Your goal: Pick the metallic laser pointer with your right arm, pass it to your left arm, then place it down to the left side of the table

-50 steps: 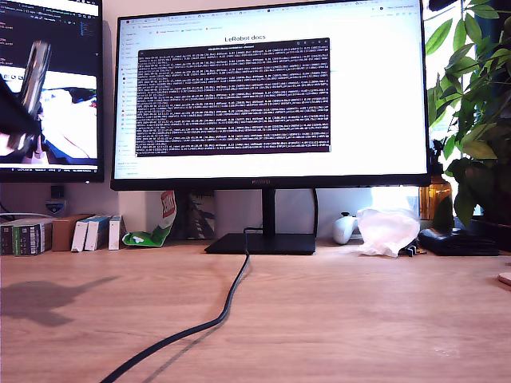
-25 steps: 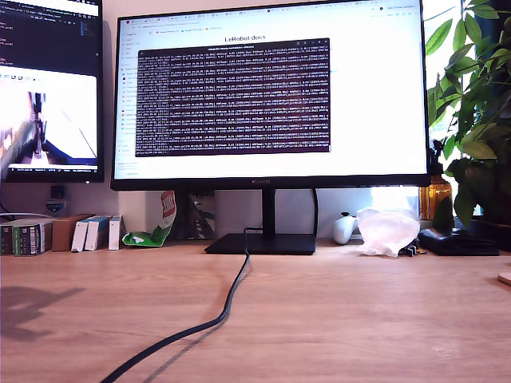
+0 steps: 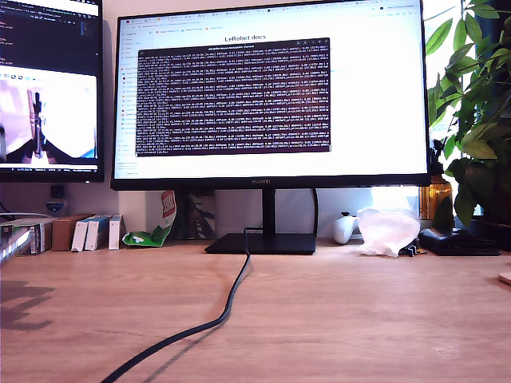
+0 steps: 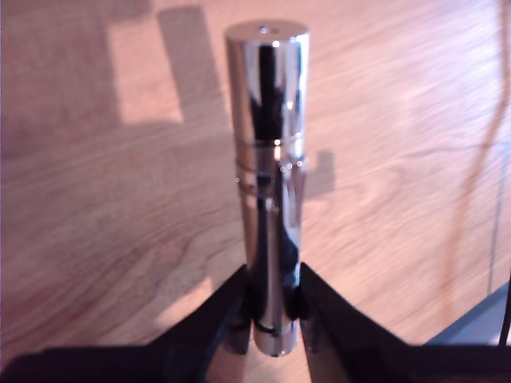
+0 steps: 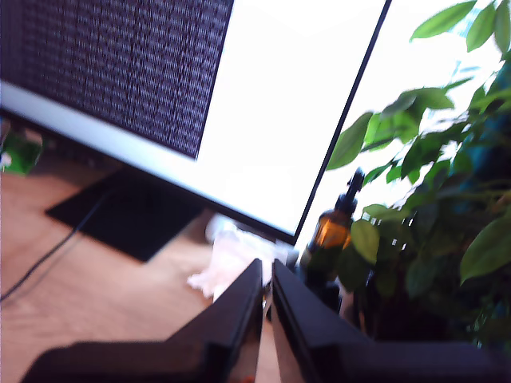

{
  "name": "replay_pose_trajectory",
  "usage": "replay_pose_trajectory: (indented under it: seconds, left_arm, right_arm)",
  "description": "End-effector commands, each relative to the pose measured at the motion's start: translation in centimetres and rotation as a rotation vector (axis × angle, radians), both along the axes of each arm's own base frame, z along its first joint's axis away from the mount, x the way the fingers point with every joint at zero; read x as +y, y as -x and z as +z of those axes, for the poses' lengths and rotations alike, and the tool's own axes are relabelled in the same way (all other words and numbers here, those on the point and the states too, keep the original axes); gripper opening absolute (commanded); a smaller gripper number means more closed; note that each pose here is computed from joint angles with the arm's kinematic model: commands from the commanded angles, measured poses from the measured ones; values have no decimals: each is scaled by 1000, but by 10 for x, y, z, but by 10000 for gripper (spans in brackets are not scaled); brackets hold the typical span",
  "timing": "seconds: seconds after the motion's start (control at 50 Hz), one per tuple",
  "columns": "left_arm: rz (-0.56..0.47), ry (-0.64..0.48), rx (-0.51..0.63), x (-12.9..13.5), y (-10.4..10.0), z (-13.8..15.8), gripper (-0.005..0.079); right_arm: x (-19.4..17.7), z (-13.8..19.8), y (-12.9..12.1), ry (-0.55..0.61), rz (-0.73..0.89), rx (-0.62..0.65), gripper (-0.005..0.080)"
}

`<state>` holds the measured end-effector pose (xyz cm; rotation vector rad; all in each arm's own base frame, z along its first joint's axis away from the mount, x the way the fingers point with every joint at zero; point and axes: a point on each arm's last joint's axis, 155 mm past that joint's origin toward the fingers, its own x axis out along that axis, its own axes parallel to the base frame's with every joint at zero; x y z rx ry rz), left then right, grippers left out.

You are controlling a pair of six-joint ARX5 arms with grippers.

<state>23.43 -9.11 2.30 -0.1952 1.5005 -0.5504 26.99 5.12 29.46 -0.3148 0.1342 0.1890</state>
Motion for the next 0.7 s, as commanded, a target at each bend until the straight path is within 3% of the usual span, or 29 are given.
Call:
replay_pose_trajectory:
  seconds: [0.0, 0.28, 0.5, 0.68]
  left_arm:
    - [9, 4, 29, 0, -1, -1, -20]
    - [4, -43, 68, 7, 0, -14, -14]
    - [-4, -85, 37, 14, -6, -18, 208]
    - [-5, -86, 19, 14, -12, -15, 221]
  right_arm:
    - [1, -6, -1, 6, 3, 10, -13]
    - [4, -6, -1, 2, 20, 8, -13]
    - [7, -6, 0, -1, 37, 9, -13]
    - [7, -6, 0, -1, 37, 10, -13]
